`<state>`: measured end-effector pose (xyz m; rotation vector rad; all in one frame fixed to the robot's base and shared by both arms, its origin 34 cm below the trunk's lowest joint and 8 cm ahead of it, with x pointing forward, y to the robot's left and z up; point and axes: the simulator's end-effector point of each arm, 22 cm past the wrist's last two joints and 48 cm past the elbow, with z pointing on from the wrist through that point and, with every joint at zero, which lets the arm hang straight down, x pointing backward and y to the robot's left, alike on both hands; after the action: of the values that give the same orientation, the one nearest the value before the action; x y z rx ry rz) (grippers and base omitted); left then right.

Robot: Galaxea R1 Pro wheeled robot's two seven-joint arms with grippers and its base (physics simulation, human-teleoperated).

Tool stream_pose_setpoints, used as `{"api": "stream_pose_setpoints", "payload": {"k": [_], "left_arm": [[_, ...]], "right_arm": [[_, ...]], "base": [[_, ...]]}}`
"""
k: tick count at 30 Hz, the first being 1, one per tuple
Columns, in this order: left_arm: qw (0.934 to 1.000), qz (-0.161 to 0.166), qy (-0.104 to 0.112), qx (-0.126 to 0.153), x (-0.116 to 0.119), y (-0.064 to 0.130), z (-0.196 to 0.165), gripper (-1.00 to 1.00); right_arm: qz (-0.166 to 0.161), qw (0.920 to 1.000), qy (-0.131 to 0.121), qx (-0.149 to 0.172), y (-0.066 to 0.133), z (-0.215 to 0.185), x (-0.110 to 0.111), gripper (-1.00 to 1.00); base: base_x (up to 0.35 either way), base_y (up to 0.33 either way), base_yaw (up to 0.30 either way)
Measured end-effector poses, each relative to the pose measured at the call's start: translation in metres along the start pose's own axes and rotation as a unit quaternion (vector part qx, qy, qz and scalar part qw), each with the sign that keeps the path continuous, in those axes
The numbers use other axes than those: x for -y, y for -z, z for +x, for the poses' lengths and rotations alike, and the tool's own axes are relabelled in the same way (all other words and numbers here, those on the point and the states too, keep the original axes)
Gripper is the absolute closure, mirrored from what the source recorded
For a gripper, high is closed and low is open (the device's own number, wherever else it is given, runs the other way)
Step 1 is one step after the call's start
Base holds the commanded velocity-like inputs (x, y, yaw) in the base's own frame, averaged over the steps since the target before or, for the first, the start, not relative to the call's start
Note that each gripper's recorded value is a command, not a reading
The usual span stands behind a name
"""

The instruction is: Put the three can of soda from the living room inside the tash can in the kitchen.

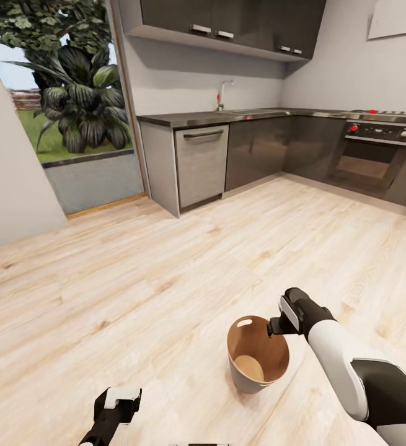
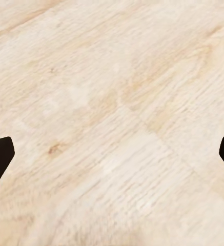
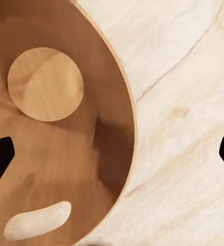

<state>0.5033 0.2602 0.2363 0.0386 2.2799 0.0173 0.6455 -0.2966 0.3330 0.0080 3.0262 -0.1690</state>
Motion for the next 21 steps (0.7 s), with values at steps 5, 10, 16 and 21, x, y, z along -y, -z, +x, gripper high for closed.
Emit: {"api": "stream_pose_setpoints", "payload": {"k": [5,10,16,21], "left_arm": [[1.0,0.0,0.001,0.0,0.0,0.0,0.0,-1.0],[1.0,0.0,0.001,0.001,0.0,0.0,-0.001,-1.0],[1.0,0.0,0.001,-0.001,0.0,0.0,0.001,-1.0],[0.9999,0.0,0.0,-0.012,0.0,-0.002,0.012,-1.0]], "right_arm": [[0.0,1.0,0.001,0.0,0.0,0.0,-0.001,-1.0],[0.001,1.0,0.002,0.0,0.0,0.0,-0.001,-1.0],[0.0,1.0,0.003,-0.002,-0.002,0.001,-0.002,-1.0],[0.0,0.9999,0.004,-0.011,-0.014,0.006,-0.003,-1.0]], "base": [[0.113,0.0,0.0],[0.028,0.0,0.0],[0.008,0.0,0.0],[0.001,0.0,0.0]]}}
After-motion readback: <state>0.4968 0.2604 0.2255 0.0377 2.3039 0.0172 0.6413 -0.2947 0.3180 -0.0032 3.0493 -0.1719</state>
